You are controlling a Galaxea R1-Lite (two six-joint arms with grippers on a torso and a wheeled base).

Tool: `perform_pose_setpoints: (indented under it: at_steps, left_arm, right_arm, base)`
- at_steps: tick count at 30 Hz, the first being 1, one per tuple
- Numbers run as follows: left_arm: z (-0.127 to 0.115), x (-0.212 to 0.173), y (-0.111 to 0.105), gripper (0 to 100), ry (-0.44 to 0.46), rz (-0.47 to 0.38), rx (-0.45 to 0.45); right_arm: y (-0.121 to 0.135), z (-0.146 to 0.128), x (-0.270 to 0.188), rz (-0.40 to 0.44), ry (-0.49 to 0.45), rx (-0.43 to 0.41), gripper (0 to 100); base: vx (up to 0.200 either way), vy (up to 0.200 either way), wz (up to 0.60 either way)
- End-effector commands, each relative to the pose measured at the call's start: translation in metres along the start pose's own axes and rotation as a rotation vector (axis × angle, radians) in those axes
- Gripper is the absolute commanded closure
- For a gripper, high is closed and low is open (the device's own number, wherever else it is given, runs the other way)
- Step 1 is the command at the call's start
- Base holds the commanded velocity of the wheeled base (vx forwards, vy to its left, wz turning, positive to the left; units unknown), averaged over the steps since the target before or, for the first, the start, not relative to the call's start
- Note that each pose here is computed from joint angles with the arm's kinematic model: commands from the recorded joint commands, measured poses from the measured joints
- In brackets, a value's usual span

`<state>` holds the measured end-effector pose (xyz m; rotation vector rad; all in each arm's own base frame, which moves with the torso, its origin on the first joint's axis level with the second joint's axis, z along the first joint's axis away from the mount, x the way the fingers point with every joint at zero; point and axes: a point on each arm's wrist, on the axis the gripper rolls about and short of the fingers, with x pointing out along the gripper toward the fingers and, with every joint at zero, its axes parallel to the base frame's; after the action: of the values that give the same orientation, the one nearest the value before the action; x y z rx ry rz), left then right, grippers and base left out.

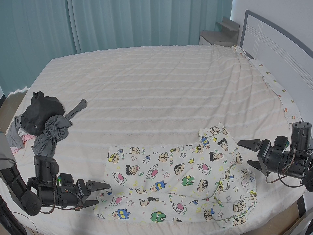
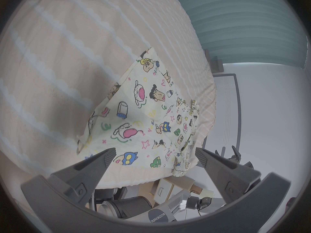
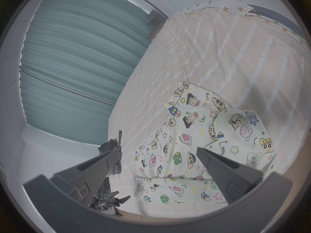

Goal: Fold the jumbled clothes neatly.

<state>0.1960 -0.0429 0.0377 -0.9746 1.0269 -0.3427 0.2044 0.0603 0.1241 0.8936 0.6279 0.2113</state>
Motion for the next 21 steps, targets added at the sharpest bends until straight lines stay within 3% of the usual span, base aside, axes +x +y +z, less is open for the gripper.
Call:
perform_pose_setpoints:
  at_steps: [1,6,18,21]
  left_arm:
    - [0.0000,0.0002,0.0003,0,-0.001,0.002,-0.001]
    - [-0.0003,0.0004,0.0002,0,0.003,0.001,-0.003]
    - [-0.0003,0.0004,0.0002,0,0.003,0.001,-0.004]
    - [-0.0002,0.0004,0.0001,0,0.002,0.000,-0.003]
  right_arm:
    - [-0.0005,-0.0004,0.0007,-0.002,0.004,0.000,0]
    - [-0.0005,-0.0004,0.0007,-0.002,0.004,0.000,0]
    - [-0.0011,-0.0007,0.0016,-0.005,0.007,0.003,0]
    - [-0.0013,-0.0004,0.0015,-0.006,0.006,0.005,0]
  base:
    - [0.000,0.000,0.00]
    - [0.000,0.000,0.00]
    - [0.000,-0.200,0.00]
    - [0.000,0.000,0.00]
